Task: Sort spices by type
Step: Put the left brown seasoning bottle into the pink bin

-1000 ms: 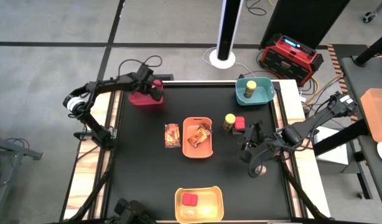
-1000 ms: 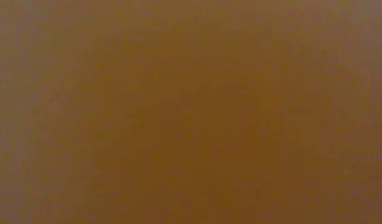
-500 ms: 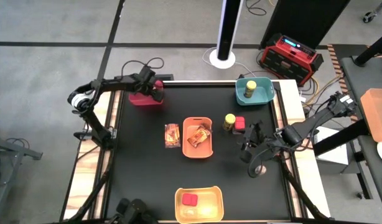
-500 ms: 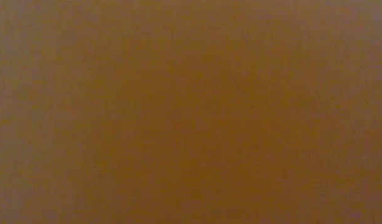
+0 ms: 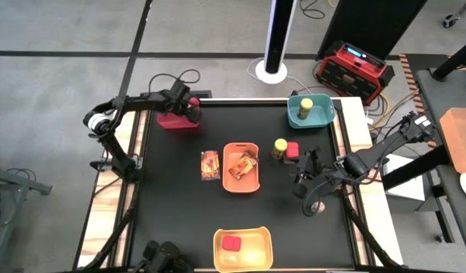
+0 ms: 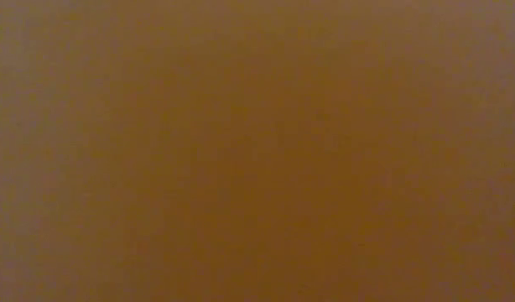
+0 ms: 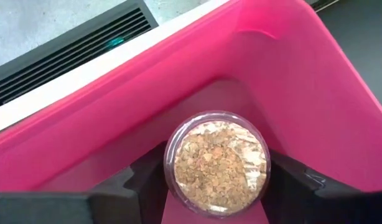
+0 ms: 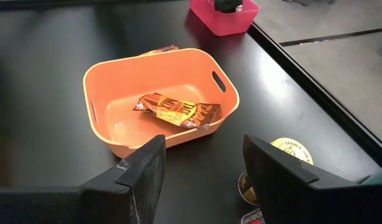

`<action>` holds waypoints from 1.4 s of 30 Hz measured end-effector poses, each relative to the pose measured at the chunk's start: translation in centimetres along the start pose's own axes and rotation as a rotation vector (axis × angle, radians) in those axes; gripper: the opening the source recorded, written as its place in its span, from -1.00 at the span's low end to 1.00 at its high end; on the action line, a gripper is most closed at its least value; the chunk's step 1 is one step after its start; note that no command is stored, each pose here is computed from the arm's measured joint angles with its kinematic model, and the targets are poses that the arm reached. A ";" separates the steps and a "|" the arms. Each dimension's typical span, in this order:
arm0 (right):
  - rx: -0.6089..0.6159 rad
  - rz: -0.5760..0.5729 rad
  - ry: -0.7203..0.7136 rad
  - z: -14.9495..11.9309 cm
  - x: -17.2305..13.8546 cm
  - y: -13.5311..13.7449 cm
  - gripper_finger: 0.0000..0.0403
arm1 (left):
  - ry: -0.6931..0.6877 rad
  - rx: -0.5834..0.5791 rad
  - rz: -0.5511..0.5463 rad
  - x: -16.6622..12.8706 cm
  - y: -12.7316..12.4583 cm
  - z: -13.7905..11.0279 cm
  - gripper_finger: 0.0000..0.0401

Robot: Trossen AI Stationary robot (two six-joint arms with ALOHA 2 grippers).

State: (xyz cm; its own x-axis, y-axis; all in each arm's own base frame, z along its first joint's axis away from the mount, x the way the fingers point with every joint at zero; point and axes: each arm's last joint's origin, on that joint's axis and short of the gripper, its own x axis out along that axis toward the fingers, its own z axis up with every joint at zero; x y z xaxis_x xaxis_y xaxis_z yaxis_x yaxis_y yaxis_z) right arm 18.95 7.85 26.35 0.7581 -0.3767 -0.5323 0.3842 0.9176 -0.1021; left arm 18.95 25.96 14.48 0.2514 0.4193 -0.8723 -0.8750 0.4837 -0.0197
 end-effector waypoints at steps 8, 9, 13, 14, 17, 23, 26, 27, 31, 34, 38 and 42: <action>0.000 0.000 0.000 0.0 0.0 0.0 0.02 | 0.023 -0.019 -0.001 0.1 0.0 -0.1 0.10; 0.000 0.000 0.000 0.0 0.0 0.0 0.02 | 0.025 -0.018 0.000 0.0 0.0 -0.1 0.12; 0.000 0.000 0.000 0.0 0.0 0.0 0.02 | 0.038 -0.017 0.001 -0.2 0.0 0.1 0.17; 0.000 0.000 0.000 0.0 0.0 0.0 0.02 | 0.037 -0.017 0.001 -0.3 0.0 0.3 0.17; 0.000 0.000 0.000 0.0 0.0 0.0 0.02 | 0.046 -0.016 0.002 -0.5 0.0 0.5 0.18; 0.000 0.000 0.000 0.0 0.0 0.0 0.02 | 0.041 -0.014 0.000 -1.1 -0.1 1.3 0.19; 0.000 0.000 0.000 0.0 0.0 0.0 0.02 | 0.036 -0.011 -0.001 -1.4 -0.2 1.7 0.19; 0.000 0.000 0.000 0.0 0.0 0.0 0.02 | 0.036 -0.011 -0.001 -1.5 -0.2 1.8 0.19; 0.000 0.000 0.000 0.0 0.0 0.0 0.02 | 0.061 -0.009 0.003 -1.7 -0.2 1.8 0.19; 0.000 0.000 0.000 0.0 0.0 0.0 0.02 | 0.063 -0.006 0.003 -1.8 -0.2 1.8 0.19; 0.000 0.000 0.000 0.0 0.0 0.0 0.02 | 0.067 -0.006 0.004 -1.8 -0.1 1.7 0.19; 0.000 0.000 0.000 0.0 0.0 0.0 0.02 | 0.060 -0.006 0.003 -2.0 -0.1 1.8 0.19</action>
State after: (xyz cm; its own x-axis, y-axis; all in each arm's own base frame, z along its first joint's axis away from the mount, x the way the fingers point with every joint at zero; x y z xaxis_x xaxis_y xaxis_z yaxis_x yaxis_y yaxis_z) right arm 18.95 7.86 26.35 0.7581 -0.3766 -0.5324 0.3839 0.9177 -0.1024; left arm 19.32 26.44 17.12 0.2238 0.3738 -0.9001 -0.8783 0.4777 -0.0200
